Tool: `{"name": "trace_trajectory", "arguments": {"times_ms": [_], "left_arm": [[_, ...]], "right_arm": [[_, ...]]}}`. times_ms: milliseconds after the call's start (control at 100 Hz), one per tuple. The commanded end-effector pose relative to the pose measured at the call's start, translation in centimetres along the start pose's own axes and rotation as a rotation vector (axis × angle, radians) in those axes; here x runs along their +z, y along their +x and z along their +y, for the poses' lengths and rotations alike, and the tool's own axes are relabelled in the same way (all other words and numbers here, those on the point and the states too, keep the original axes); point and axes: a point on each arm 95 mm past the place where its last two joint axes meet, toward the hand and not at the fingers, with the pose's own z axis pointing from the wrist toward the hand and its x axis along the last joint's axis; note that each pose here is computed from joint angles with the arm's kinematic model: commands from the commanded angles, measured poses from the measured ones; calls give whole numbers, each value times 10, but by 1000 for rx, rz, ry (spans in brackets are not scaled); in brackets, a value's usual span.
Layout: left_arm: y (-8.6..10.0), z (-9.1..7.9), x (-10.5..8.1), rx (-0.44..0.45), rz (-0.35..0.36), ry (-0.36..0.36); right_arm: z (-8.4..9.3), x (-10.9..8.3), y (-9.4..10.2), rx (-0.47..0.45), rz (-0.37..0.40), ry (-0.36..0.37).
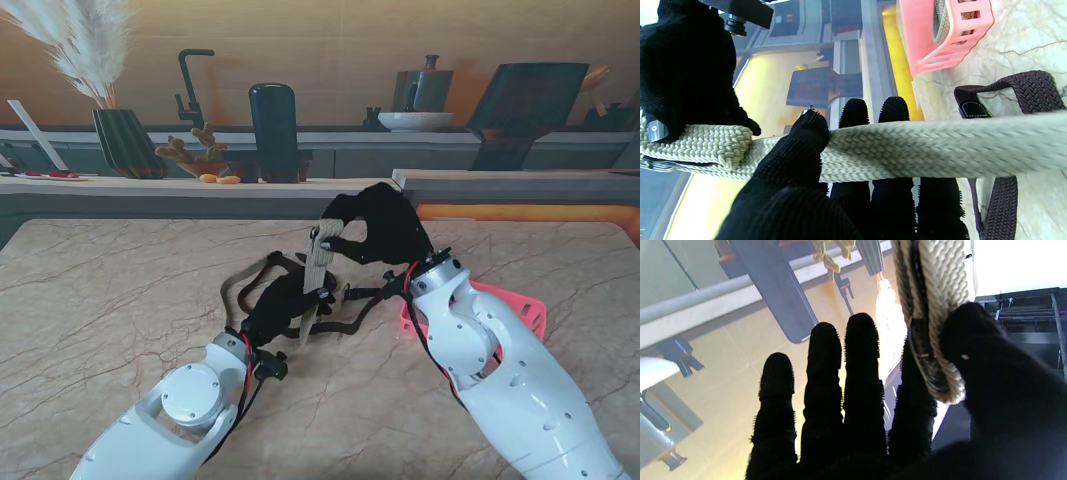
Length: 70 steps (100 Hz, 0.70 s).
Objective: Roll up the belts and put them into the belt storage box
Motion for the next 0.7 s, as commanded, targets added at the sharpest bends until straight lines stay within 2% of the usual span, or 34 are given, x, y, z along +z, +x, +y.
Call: {"name": "trace_trajectory", "arguments": {"times_ms": [0, 170, 320, 490, 690], "left_arm": [[-2, 5, -2, -15, -13, -1], [-2, 7, -3, -1, -18, -1], [-1, 8, -4, 5, -18, 3], [-1, 10, -5, -28, -26, 3], [0, 11, -6, -61, -32, 13]], "right_arm": [[19, 12, 5, -24, 13, -59], [16, 15, 1, -33, -16, -63], [-3, 14, -3, -34, -28, -40], [-27, 11, -8, -70, -7, -1], [-49, 8, -12, -68, -10, 32]]}}
